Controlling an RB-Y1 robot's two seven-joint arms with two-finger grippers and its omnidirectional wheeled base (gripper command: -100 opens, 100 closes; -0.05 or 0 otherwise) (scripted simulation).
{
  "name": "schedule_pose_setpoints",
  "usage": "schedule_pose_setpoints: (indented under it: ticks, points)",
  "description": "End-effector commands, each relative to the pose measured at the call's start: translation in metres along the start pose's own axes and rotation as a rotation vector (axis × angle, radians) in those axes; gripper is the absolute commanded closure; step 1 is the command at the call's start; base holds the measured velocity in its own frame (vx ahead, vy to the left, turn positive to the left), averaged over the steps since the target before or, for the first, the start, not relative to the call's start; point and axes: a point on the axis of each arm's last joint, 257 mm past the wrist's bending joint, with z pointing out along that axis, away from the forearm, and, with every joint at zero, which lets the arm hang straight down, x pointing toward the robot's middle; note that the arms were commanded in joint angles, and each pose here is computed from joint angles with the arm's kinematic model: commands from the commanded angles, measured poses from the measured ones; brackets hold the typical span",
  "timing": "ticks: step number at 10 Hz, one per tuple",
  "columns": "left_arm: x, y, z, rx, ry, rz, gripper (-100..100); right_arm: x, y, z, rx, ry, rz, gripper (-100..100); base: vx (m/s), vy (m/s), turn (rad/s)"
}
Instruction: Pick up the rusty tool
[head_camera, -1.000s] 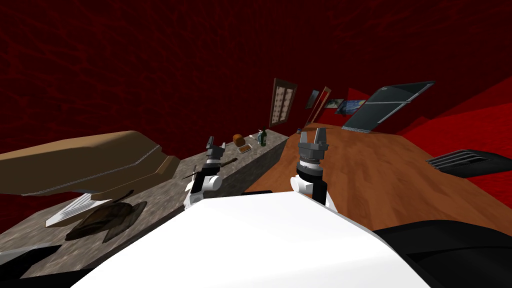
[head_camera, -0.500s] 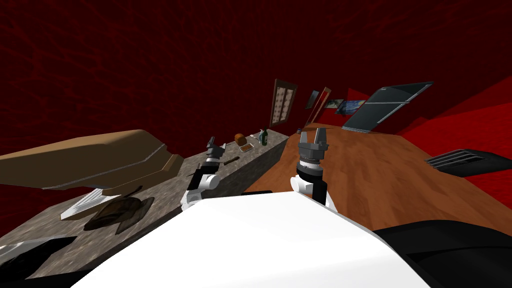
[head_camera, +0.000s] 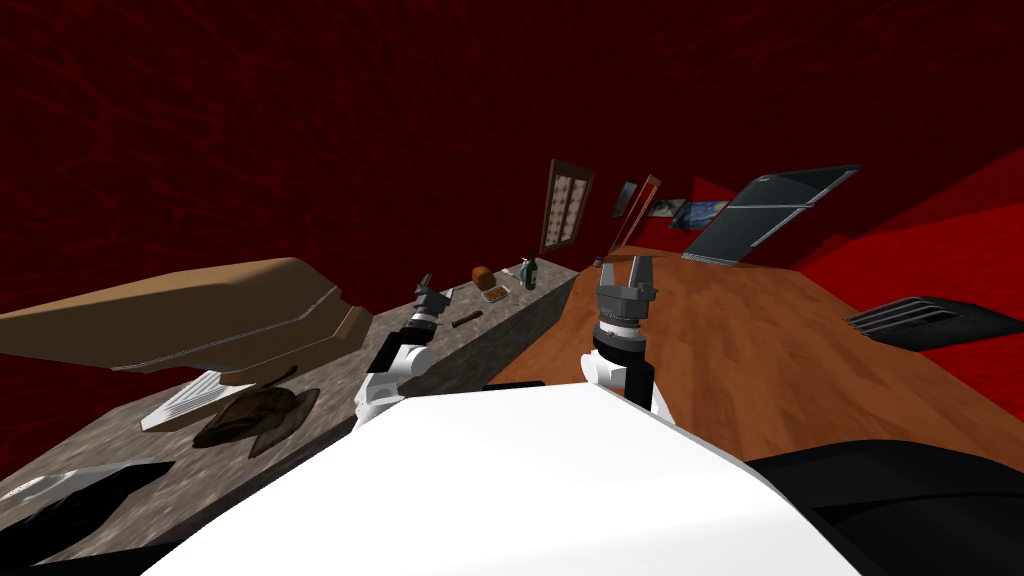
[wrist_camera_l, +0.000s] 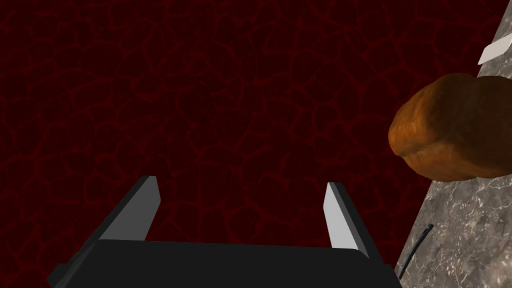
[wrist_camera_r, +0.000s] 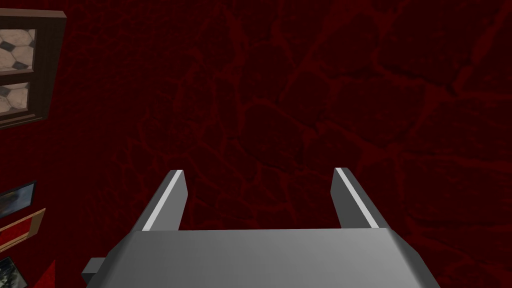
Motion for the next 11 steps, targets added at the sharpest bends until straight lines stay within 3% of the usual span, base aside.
schedule_pose_setpoints:
  ticks: [1,11]
  points:
    - [-0.003,0.007,0.0,-0.032,-0.005,-0.017,-100,0.0,0.0,0.0,0.0,0.0,0.0,0,-0.021,0.031,-0.008]
    - [-0.035,0.062,0.002,-0.312,-0.057,-0.167,-100,0.0,0.0,0.0,0.0,0.0,0.0,0,-0.019,0.025,-0.023]
